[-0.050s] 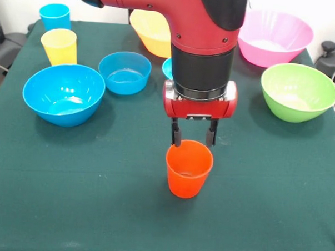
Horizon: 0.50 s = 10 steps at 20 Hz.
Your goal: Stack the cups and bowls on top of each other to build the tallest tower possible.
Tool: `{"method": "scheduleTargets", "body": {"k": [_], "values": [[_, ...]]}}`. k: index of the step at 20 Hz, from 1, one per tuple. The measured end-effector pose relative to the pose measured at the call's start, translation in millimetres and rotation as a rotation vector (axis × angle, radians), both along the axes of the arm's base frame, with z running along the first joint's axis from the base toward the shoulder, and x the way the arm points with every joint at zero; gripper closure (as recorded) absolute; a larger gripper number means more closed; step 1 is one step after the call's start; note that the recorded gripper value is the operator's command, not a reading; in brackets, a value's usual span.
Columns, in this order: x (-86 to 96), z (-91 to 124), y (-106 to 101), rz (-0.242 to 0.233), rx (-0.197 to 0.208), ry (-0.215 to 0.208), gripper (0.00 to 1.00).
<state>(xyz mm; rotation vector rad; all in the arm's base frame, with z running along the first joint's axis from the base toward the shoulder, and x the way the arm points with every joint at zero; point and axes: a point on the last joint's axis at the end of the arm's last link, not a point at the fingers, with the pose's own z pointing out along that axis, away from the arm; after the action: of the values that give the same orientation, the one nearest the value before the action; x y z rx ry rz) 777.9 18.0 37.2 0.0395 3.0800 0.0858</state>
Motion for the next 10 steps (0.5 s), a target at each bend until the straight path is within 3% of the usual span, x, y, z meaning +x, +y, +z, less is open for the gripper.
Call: {"method": "scheduleTargets", "body": {"k": [10], "values": [[2.7,6.2,1.5,0.002,0.0,-0.009,0.0]]}}
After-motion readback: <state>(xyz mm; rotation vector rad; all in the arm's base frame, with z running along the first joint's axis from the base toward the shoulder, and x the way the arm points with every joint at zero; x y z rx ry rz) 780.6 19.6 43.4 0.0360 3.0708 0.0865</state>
